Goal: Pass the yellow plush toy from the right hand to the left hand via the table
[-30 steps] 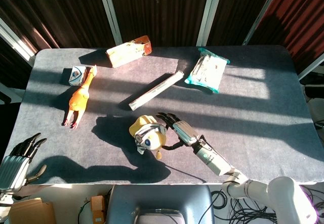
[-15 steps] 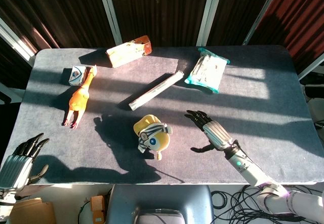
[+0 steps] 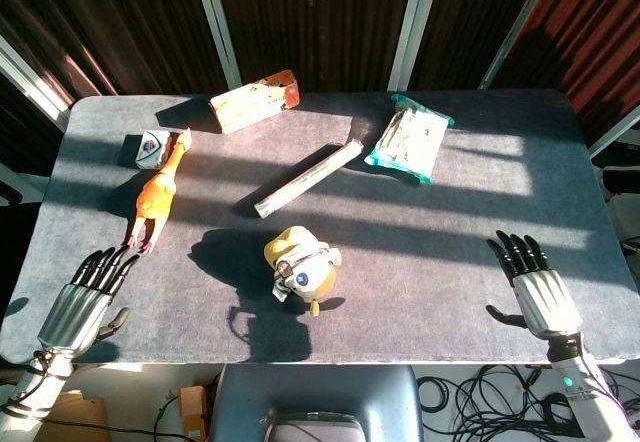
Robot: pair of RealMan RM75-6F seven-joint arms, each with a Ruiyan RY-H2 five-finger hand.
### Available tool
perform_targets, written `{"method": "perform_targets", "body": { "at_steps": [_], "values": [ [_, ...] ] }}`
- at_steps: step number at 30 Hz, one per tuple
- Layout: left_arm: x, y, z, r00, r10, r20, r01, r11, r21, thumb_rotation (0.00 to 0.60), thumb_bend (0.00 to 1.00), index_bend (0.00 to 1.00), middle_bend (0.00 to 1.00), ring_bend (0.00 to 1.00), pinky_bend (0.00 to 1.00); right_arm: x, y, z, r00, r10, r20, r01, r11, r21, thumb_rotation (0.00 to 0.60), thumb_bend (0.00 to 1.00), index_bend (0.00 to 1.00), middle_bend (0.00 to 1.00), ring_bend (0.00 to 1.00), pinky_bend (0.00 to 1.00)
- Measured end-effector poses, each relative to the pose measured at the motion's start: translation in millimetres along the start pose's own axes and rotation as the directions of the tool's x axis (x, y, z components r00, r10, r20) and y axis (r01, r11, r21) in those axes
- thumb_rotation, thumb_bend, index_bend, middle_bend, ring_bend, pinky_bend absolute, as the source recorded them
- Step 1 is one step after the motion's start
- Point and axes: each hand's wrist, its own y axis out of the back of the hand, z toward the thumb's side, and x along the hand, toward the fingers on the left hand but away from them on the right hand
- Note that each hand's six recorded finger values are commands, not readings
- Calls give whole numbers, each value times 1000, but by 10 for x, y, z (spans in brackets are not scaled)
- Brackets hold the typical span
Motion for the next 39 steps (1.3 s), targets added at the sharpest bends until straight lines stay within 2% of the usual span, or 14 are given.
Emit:
{"method": "perform_targets", "body": {
  "at_steps": [2, 7, 16, 20, 28, 39],
  "values": [
    [127, -24, 97, 998, 5, 58, -7, 999, 47, 600, 320, 0, 0, 0, 77, 31, 59, -66, 1000, 2, 14, -2, 999, -39, 600, 44, 0, 0, 0, 0],
    [404, -177, 364, 985, -49, 167, 29, 992, 121, 600, 319, 0, 0, 0, 74, 127, 203, -186, 1000, 2, 31, 1, 994, -110, 600, 44, 0, 0, 0, 0],
    [1000, -471, 1023, 940, -146, 307, 85, 975, 204, 600, 310, 0, 0, 0, 94, 257, 290, -195, 1000, -11, 13, 12, 992, -122, 600, 44, 0, 0, 0, 0],
    [1217, -527, 1255, 932, -152, 328, 78, 970, 229, 600, 274, 0, 0, 0, 94, 274, 306, -205, 1000, -11, 11, 12, 991, -131, 600, 44, 0, 0, 0, 0],
    [1441, -573, 1568, 935, -159, 318, 103, 977, 185, 600, 214, 0, 0, 0, 93, 295, 365, -243, 1000, -27, 17, 29, 987, -157, 600, 44, 0, 0, 0, 0],
    [1578, -491, 2041, 933, -87, 348, 50, 992, 114, 600, 211, 0, 0, 0, 103, 294, 399, -282, 1000, -12, 21, 16, 983, -182, 600, 44, 0, 0, 0, 0]
  ]
}}
